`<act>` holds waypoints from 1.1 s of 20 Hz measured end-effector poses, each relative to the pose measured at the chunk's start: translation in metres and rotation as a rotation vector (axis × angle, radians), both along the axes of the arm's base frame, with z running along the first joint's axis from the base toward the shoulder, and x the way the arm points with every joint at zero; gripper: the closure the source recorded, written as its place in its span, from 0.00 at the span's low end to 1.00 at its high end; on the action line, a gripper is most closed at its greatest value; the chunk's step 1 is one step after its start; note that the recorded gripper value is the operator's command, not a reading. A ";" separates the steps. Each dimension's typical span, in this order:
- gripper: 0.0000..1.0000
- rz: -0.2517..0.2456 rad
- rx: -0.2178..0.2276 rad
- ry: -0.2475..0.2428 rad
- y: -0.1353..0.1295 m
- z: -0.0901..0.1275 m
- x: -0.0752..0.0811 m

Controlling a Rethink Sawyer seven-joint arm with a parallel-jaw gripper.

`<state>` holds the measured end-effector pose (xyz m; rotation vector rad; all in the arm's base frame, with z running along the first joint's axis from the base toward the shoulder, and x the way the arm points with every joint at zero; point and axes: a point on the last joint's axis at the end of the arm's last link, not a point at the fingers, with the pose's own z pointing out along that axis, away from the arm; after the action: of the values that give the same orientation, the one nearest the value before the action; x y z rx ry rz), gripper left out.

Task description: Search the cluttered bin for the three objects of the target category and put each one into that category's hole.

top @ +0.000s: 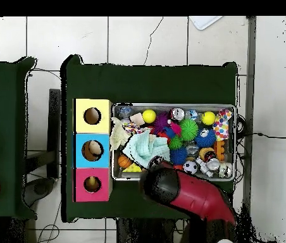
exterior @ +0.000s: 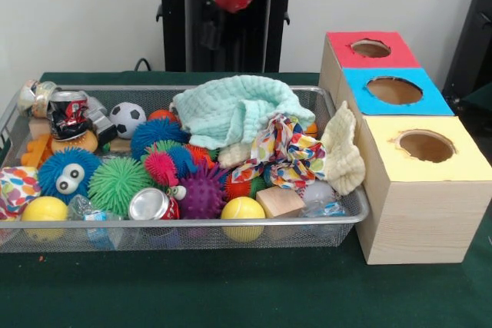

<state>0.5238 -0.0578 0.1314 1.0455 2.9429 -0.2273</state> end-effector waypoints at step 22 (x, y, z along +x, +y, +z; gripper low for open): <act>1.00 0.094 0.008 -0.160 -0.101 0.002 0.119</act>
<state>0.6425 -0.1587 0.1339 0.8792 2.8419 -0.1243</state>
